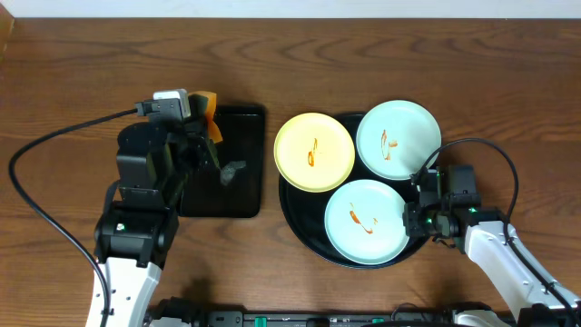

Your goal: Clean dirty plates on tray and stack at the side

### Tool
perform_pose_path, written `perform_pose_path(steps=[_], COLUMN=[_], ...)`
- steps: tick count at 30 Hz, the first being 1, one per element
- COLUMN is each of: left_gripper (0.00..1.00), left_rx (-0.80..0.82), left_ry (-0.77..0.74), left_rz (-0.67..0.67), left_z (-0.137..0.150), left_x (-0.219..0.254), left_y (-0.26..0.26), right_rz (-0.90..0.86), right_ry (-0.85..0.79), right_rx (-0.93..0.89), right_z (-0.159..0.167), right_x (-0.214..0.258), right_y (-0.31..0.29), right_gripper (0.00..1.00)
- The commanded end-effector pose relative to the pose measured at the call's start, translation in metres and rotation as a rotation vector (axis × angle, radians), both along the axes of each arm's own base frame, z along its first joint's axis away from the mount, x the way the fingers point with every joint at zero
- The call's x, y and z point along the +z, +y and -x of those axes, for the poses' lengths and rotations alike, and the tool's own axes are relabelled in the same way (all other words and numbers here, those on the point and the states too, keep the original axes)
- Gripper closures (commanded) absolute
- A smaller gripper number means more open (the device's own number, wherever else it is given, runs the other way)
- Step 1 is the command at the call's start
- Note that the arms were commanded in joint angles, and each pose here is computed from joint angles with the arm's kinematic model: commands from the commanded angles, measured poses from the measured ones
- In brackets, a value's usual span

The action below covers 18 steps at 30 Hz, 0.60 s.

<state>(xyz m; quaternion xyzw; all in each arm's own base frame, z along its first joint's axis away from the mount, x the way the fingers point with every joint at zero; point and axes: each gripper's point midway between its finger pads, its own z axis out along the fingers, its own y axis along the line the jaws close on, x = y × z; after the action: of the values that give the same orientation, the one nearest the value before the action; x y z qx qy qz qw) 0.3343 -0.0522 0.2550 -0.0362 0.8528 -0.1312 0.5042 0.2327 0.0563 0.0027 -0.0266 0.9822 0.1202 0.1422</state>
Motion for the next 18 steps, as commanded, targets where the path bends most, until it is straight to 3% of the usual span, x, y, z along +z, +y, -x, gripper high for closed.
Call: perform_pose_path(steps=[1,9,18], left_gripper=[0.92,0.92,0.92], left_rx=[-0.009,-0.01,0.0], left_ry=[0.016,0.088,0.347], left_rz=[-0.017,-0.024,-0.036], left_z=[0.0,-0.002,-0.001], left_x=[-0.007,-0.026,-0.097], left_y=[-0.001,-0.001,-0.001], right_rz=[0.009,0.009,0.009], right_ry=[0.011,0.01,0.01], right_rx=[0.001,0.001,0.001], right_z=[0.003,0.003,0.003], right_x=[-0.003,-0.003,-0.003], right_y=[-0.001,-0.001,-0.001], right_gripper=[0.99,0.99,0.99])
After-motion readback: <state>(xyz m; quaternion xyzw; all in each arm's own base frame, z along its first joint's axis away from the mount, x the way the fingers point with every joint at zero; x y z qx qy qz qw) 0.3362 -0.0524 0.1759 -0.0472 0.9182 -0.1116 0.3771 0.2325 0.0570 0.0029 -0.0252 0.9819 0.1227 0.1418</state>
